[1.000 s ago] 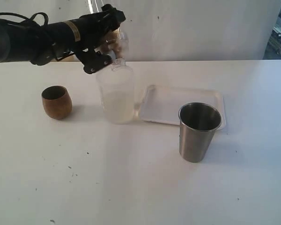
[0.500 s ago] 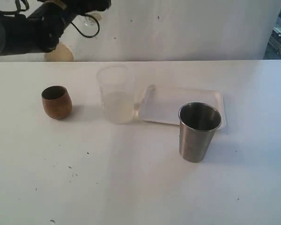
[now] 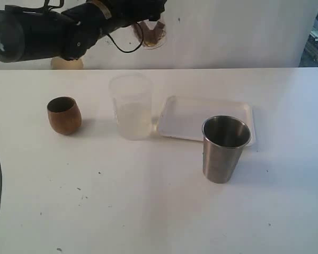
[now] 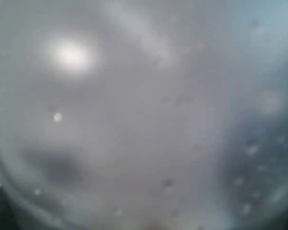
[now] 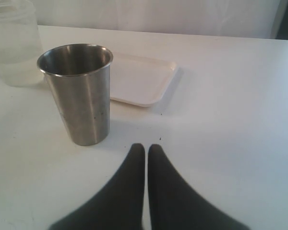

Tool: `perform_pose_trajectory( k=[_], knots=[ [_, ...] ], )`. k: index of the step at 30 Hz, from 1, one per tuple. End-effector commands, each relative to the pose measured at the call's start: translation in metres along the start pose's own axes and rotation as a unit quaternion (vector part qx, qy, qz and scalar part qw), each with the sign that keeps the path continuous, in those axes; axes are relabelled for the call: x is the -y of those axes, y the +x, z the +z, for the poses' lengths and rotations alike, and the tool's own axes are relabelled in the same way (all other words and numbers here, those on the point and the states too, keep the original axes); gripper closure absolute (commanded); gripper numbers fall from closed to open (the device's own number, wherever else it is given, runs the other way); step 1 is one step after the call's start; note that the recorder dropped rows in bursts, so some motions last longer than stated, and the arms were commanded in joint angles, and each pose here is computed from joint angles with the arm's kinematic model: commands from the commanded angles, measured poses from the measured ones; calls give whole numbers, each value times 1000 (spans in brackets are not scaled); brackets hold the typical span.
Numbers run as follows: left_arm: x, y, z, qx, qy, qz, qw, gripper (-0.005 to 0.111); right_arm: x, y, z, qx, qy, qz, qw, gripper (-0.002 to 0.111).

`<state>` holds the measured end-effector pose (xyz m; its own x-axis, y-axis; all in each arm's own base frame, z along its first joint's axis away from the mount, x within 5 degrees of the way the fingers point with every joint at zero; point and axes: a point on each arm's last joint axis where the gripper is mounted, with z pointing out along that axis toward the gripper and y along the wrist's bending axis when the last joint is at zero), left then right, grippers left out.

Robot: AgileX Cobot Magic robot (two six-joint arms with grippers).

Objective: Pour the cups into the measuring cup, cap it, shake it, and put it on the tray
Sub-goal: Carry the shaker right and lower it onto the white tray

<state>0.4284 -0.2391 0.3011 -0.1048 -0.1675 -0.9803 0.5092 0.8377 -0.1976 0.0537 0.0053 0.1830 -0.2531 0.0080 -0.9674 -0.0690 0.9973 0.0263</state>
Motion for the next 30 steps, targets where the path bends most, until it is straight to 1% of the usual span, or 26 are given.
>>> perform_pose_trajectory(
  k=[1,2,4,5,7,8,9,10,11,15,16,17,18,20,22,24,30],
  knots=[
    [8,-12,-1,33,15,-8,999,107,0,0,0,4,1,3,1000,106],
    [9,-10,0,34,17,-13,999,107,0,0,0,4,1,3,1000,106],
    [9,-3,3,29,19,-42,999,107,0,0,0,4,1,3,1000,106],
    [11,3,5,25,21,-50,998,107,0,0,0,4,1,3,1000,106],
    [16,19,10,9,28,-49,998,107,0,0,0,4,1,3,1000,106],
    [21,28,12,-1,34,-41,999,107,0,0,0,4,1,3,1000,106],
    [30,46,17,-10,58,-10,998,107,0,0,0,4,1,3,1000,106],
    [33,53,19,-10,72,11,997,107,0,0,0,4,1,3,1000,106],
    [43,67,24,-10,101,33,994,107,0,0,0,4,1,3,1000,106],
    [54,85,34,-33,105,32,993,107,0,0,0,4,1,3,1000,106],
    [58,94,41,-43,107,34,993,107,0,0,0,4,1,3,1000,106],
    [63,102,46,-47,116,46,991,107,0,0,0,4,1,3,1000,106],
    [65,105,47,-50,119,53,990,107,0,0,0,4,1,3,1000,106],
    [76,120,50,-61,142,82,985,107,0,0,0,4,1,3,1000,106],
    [79,133,51,-77,143,85,983,107,0,0,0,4,1,3,1000,106],
    [77,141,52,-86,141,88,982,107,0,0,0,4,1,3,1000,106],
    [79,142,52,-80,146,86,982,107,0,0,0,4,1,3,1000,106]
  ],
)
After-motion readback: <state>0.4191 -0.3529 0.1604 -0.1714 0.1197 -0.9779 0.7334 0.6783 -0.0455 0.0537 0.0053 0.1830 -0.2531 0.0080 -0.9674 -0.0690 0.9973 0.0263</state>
